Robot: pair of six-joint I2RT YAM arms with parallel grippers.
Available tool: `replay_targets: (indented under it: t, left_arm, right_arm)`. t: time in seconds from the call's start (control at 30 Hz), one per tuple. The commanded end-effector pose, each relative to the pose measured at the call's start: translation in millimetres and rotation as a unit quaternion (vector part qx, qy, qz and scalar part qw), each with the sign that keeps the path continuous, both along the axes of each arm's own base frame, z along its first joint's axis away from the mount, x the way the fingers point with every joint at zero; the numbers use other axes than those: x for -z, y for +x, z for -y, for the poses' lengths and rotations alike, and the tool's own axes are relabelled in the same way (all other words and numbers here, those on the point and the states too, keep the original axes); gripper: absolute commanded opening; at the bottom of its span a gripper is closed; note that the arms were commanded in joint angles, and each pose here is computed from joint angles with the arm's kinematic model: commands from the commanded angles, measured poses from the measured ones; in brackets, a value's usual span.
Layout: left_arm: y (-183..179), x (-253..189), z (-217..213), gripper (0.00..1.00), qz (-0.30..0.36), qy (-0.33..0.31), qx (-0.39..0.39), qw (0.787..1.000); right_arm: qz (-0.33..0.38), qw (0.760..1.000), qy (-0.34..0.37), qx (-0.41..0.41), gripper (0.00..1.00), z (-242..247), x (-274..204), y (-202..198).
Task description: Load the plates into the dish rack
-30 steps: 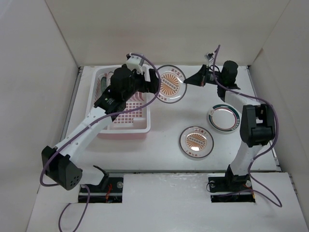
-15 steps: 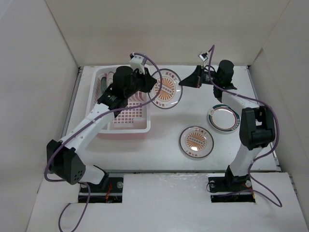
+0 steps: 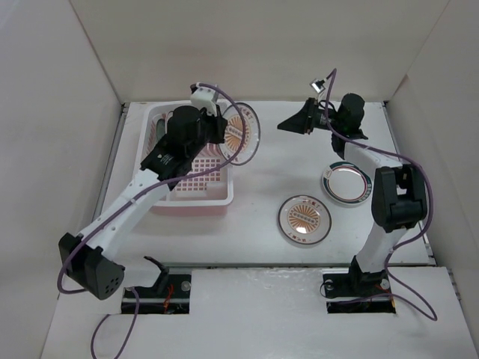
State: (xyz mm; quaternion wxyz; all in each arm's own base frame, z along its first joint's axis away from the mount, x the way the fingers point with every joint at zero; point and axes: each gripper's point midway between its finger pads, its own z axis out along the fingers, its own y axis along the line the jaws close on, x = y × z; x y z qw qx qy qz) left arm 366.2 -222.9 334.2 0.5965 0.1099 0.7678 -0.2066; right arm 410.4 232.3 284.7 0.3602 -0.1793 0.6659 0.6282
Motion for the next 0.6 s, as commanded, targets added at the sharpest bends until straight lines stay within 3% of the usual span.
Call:
replay_targets:
  t: [0.0,0.1,0.2,0.4,0.57]
  left_arm:
    - [2,-67,-75,0.0,0.109,0.021,-0.162,0.98]
    - [0,-67,-103,0.0,0.126,0.049,-0.226,0.965]
    - [4,-57,-134,0.0,0.132,0.091,-0.289,0.944]
    - [35,-40,-149,0.0,0.136,0.109,-0.284,0.943]
    - [72,-4,-149,0.0,0.102,0.16,-0.287,0.939]
  right_arm:
    - [0.034,0.998,0.008,0.049,1.0,15,-12,13]
    - [0.025,0.997,-0.008,0.074,1.0,18,-4,26]
    - [0.006,0.985,-0.104,0.136,1.0,19,30,49]
    - [-0.011,0.954,-0.172,0.245,1.0,35,55,74]
    - [0.009,0.928,-0.242,0.282,1.0,35,55,73]
